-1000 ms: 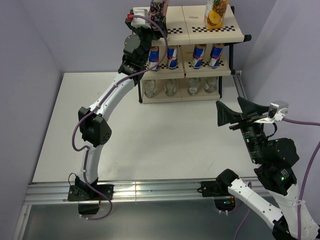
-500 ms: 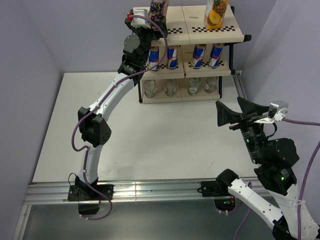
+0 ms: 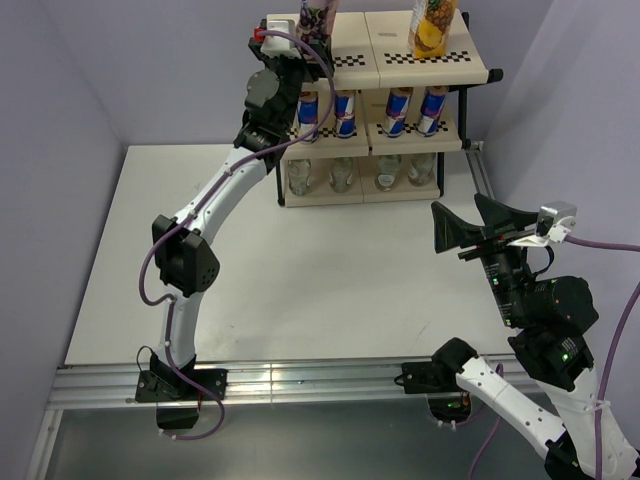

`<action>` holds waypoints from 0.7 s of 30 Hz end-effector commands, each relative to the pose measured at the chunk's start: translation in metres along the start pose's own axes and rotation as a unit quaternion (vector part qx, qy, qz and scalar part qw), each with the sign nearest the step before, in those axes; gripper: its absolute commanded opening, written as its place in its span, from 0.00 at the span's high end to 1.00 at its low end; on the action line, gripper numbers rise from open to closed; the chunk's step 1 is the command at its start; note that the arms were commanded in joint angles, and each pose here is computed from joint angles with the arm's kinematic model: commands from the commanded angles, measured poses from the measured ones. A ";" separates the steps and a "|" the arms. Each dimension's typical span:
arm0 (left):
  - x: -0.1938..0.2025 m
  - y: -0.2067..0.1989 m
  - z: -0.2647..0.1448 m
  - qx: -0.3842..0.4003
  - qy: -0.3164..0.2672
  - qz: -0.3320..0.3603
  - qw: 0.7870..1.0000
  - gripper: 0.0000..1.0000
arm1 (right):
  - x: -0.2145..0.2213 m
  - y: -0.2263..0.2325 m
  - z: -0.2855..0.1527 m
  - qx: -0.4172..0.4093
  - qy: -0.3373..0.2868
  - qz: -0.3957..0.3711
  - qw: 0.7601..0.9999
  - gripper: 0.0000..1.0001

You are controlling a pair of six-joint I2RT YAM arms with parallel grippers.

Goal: Place and organize the beverage onto the shelf
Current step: Place the drink on the shelf.

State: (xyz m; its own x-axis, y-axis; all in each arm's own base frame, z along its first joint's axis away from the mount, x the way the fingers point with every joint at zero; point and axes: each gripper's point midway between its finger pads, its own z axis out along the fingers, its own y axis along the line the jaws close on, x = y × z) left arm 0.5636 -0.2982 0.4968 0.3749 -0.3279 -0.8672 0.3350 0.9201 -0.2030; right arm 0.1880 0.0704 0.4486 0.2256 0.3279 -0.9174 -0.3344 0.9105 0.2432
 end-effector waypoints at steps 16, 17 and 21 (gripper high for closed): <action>0.083 0.019 -0.018 -0.033 0.123 0.057 0.990 0.00 | -0.013 0.003 0.001 -0.009 -0.024 0.002 1.000 0.00; 0.081 0.019 -0.018 -0.033 0.120 0.056 0.991 0.01 | -0.012 0.004 0.001 -0.009 -0.023 0.002 1.000 0.00; 0.077 0.019 -0.016 -0.034 0.117 0.052 0.991 0.11 | -0.013 0.003 0.001 -0.008 -0.023 0.001 1.000 0.00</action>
State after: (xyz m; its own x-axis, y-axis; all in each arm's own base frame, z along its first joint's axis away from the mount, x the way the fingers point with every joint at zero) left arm 0.5603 -0.3001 0.4884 0.3484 -0.2650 -0.8991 0.3063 0.9387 -0.1580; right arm 0.1876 0.0715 0.4487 0.2247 0.3277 -0.9177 -0.3406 0.9088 0.2411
